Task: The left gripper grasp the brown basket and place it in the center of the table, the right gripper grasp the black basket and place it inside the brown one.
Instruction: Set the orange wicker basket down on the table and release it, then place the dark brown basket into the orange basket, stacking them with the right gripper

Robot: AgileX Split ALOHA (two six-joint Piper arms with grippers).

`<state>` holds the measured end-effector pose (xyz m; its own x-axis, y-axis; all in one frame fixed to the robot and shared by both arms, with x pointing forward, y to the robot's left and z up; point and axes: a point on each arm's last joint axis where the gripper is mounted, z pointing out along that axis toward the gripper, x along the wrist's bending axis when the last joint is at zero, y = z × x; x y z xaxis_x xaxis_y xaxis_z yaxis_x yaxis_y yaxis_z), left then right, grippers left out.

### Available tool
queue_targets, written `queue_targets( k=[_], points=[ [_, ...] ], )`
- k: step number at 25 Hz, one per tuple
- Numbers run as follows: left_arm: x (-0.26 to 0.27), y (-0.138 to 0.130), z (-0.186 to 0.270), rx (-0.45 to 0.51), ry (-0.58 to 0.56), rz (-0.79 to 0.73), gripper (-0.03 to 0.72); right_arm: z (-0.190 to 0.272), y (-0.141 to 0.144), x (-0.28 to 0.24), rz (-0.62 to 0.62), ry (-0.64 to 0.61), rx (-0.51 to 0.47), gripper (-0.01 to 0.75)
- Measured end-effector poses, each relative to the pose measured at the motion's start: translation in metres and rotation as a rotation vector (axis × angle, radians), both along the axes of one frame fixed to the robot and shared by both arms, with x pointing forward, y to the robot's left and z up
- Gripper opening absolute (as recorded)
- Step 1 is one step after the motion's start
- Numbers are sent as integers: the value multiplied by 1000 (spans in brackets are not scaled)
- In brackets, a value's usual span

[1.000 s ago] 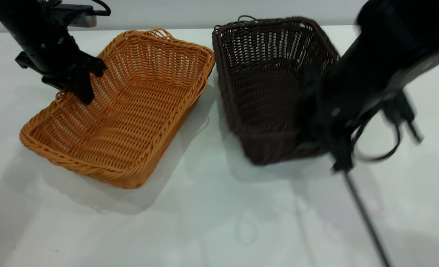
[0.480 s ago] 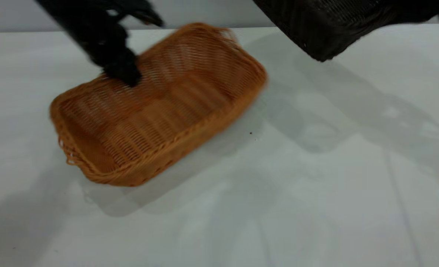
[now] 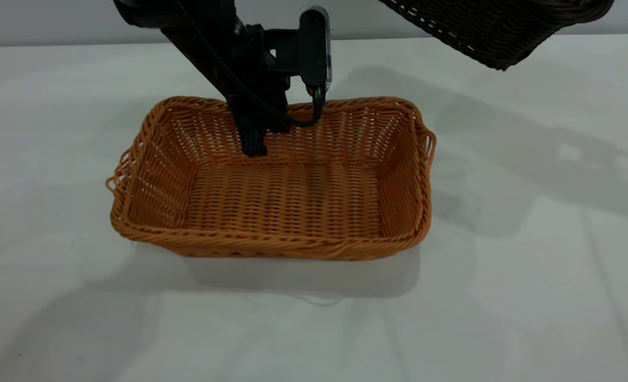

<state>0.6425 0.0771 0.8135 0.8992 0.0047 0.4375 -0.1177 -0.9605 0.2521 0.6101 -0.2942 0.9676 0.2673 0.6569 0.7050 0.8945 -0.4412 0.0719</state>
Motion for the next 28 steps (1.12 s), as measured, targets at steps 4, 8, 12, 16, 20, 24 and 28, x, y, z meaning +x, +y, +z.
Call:
queue_targets(
  k=[4, 8, 12, 16, 20, 24, 28],
  points=[
    [0, -1, 0, -3, -4, 2, 79, 0, 0, 0, 5, 0, -4, 83],
    [1, -2, 1, -21, -9, 34, 140, 0, 0, 0, 5, 0, -4, 83],
    [4, -2, 3, -43, -36, 56, 301, 0, 0, 0, 6, 0, -5, 83],
    [7, -4, 18, -73, -66, 75, 463, 0, -2, 0, -4, -1, 0, 83],
    [5, -4, 56, -107, -69, 94, 520, 9, -18, 5, -40, -31, 6, 83],
    [-12, 1, 123, -129, 13, 119, 516, 23, -39, 13, -84, -79, -1, 83],
    [-44, 16, 207, -165, 40, 131, 505, 25, -40, 14, -79, -86, -10, 83]
  ],
)
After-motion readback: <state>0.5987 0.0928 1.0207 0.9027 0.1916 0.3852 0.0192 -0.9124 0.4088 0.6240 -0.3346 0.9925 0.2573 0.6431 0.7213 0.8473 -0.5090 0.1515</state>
